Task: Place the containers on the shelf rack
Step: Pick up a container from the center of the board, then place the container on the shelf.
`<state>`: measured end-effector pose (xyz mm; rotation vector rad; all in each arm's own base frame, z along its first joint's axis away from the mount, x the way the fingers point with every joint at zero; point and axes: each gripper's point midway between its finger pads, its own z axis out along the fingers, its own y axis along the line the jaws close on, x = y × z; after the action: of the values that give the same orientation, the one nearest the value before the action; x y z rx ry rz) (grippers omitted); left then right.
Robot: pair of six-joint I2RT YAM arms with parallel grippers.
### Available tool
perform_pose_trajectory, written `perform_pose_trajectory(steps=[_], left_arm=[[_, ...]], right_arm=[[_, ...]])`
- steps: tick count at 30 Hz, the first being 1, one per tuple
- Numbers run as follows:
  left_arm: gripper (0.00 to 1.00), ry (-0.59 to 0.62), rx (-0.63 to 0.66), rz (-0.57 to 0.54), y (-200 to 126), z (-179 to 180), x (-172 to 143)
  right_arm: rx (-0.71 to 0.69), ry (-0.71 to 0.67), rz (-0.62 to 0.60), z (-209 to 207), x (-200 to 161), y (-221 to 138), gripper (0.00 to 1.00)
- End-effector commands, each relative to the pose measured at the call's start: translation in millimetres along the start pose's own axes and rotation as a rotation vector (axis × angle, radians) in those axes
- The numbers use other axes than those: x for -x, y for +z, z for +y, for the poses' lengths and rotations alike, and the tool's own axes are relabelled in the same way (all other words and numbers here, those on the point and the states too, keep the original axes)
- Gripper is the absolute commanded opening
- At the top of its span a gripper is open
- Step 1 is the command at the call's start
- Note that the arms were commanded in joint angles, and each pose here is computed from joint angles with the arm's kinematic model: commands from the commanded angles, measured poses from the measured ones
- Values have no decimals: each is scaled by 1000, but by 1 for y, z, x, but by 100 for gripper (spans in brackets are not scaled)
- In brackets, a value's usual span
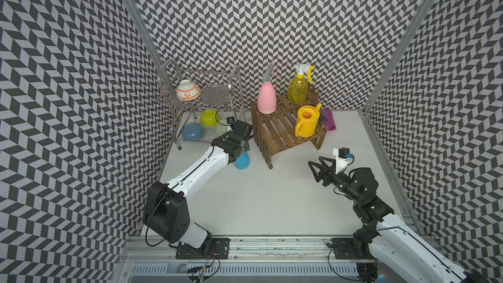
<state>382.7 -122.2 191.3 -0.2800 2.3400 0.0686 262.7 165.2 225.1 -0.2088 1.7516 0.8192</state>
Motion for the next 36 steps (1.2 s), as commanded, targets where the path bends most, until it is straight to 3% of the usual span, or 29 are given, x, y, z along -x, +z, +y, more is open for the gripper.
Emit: perform_pose_trajectory(steps=[1, 10, 14, 17, 22, 28, 36], left_arm=[[30, 22, 8, 11, 3, 1, -5], [15, 52, -35, -34, -24, 8, 5], [8, 82, -134, -96, -49, 6, 13], [1, 181, -307, -178, -79, -8, 17], [0, 424, -611, -350, -139, -35, 15], [0, 647, -697, -427, -174, -42, 14], [0, 755, -803, -509, -214, -71, 32]], right_arm=[[13, -32, -68, 8, 25, -3, 72], [8, -44, -73, 9, 29, -3, 72], [1, -53, -71, 8, 29, -3, 72], [-7, -58, -74, 7, 30, -4, 72], [-14, -61, -76, 6, 31, -5, 72], [-38, -77, -84, 3, 33, -8, 72], [-77, -81, -110, -3, 35, -13, 72]])
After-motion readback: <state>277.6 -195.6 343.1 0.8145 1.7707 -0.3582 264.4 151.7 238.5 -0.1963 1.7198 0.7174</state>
